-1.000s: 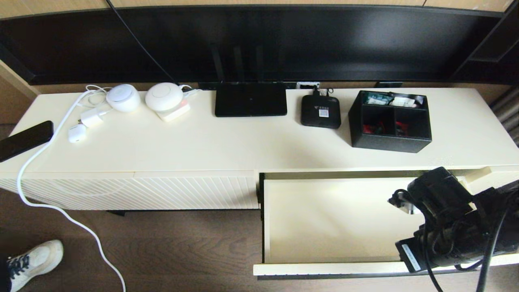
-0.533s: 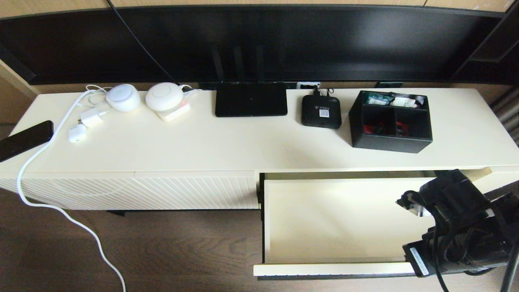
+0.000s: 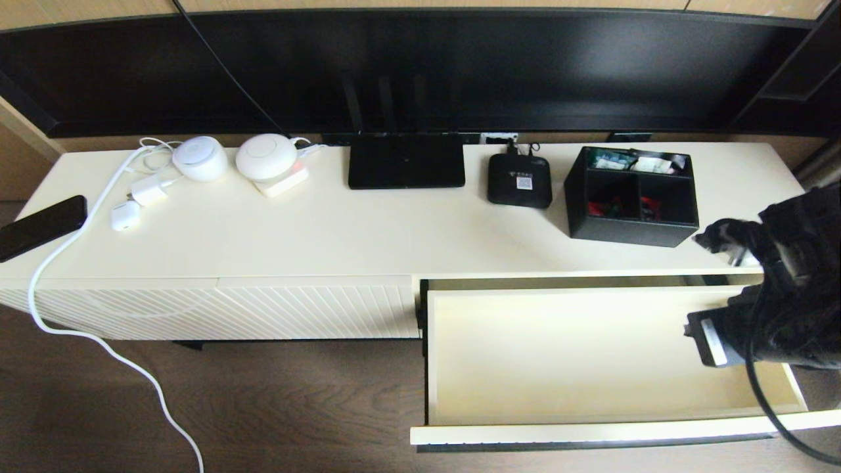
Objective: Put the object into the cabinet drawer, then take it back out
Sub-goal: Put the storage box in the drawer
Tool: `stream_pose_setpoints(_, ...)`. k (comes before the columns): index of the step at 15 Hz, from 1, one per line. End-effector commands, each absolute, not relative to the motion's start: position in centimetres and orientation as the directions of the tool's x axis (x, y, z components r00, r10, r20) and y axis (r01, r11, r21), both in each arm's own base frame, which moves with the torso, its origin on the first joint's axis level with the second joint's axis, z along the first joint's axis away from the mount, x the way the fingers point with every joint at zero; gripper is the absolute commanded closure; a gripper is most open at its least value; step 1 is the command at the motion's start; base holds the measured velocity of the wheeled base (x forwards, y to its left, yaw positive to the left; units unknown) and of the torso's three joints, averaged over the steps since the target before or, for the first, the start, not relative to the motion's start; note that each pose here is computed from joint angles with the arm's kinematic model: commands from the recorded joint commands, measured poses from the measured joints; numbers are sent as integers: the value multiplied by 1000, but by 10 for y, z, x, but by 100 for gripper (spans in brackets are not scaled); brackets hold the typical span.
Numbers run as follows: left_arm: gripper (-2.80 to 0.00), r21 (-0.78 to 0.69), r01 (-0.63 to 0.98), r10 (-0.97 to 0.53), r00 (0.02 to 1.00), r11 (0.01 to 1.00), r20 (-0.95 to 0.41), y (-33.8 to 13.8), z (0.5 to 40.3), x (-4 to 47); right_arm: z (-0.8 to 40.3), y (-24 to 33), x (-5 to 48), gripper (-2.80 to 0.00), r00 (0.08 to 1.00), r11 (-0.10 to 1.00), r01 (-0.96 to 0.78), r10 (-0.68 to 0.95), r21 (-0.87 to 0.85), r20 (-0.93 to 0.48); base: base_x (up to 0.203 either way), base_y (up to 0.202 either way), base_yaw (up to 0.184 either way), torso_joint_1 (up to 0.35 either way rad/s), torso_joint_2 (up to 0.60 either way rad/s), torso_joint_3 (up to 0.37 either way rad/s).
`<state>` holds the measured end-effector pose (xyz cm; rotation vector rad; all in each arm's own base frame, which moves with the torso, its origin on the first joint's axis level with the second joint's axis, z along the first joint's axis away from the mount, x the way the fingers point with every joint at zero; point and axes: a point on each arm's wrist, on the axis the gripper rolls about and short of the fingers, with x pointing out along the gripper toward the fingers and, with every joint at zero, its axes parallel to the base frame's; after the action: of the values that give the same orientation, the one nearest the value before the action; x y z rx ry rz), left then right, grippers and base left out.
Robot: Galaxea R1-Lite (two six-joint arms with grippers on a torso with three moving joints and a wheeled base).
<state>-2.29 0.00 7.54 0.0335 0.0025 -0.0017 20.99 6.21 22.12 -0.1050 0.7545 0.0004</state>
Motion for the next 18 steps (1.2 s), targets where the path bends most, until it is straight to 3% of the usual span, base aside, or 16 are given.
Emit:
stream_pose_setpoints(1, 0, 34, 2, -2, 1000, 999, -6, 0, 75, -23, 264, 59, 202, 0, 796, 998, -19, -21, -60, -605, 0, 0, 0, 0, 0, 0)
stream_pose_setpoints(7, 0, 34, 2, -2, 1000, 999, -4, 0, 76, -23, 316, 62, 227, 0, 821, 995, 100, -81, 4, -565, 0, 0, 0, 0, 0, 0)
stream_pose_setpoints(14, 0, 34, 2, -2, 1000, 999, -5, 0, 75, -23, 313, 71, 280, 0, 748, 974, 214, -118, 70, -654, 0, 0, 0, 0, 0, 0)
stream_pose_setpoints(15, 0, 34, 2, -2, 1000, 999, -5, 0, 75, -23, 314, 69, 282, -280, 746, 972, 223, -121, 74, -655, 0, 0, 0, 0, 0, 0)
stream_pose_setpoints(18, 0, 34, 2, -2, 1000, 999, -6, 0, 75, -23, 317, 67, 294, -280, 744, 964, 243, -113, 110, -658, 0, 0, 0, 0, 0, 0)
